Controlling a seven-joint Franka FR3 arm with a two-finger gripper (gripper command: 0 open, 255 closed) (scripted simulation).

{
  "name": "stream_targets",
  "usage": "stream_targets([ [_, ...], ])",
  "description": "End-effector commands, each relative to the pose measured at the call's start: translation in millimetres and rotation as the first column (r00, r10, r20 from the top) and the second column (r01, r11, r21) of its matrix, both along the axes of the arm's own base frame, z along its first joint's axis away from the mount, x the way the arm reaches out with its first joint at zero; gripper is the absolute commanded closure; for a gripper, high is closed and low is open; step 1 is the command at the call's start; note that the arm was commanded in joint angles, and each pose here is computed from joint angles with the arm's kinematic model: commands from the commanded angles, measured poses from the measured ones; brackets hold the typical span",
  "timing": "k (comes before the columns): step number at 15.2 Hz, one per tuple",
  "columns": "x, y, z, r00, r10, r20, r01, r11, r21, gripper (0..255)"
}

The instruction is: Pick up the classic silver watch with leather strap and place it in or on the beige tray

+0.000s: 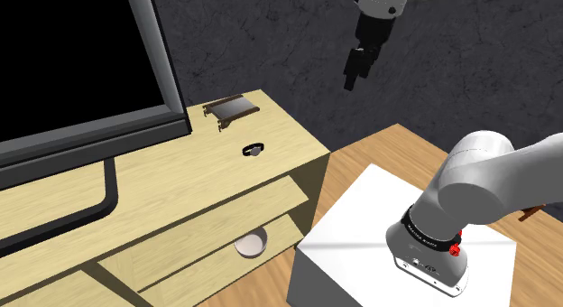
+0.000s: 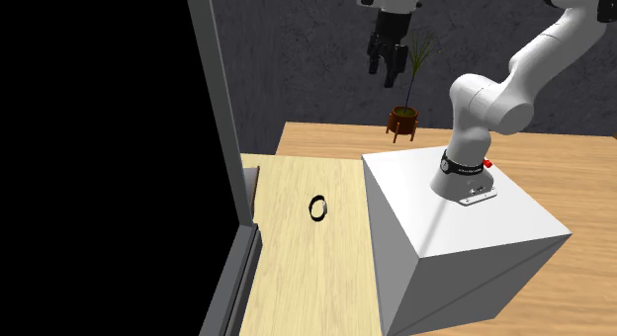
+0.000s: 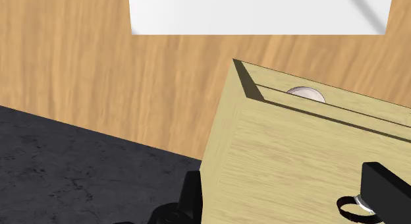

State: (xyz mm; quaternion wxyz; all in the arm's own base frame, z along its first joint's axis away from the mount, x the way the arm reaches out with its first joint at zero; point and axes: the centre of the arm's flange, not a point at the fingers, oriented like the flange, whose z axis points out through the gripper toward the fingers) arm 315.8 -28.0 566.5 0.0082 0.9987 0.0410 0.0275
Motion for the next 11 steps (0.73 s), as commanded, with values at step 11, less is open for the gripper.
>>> stream_targets([
  [11,90.1,60.8,-68.1,0.933,0.359,0.019,-0.358,0.933,-0.024,0],
])
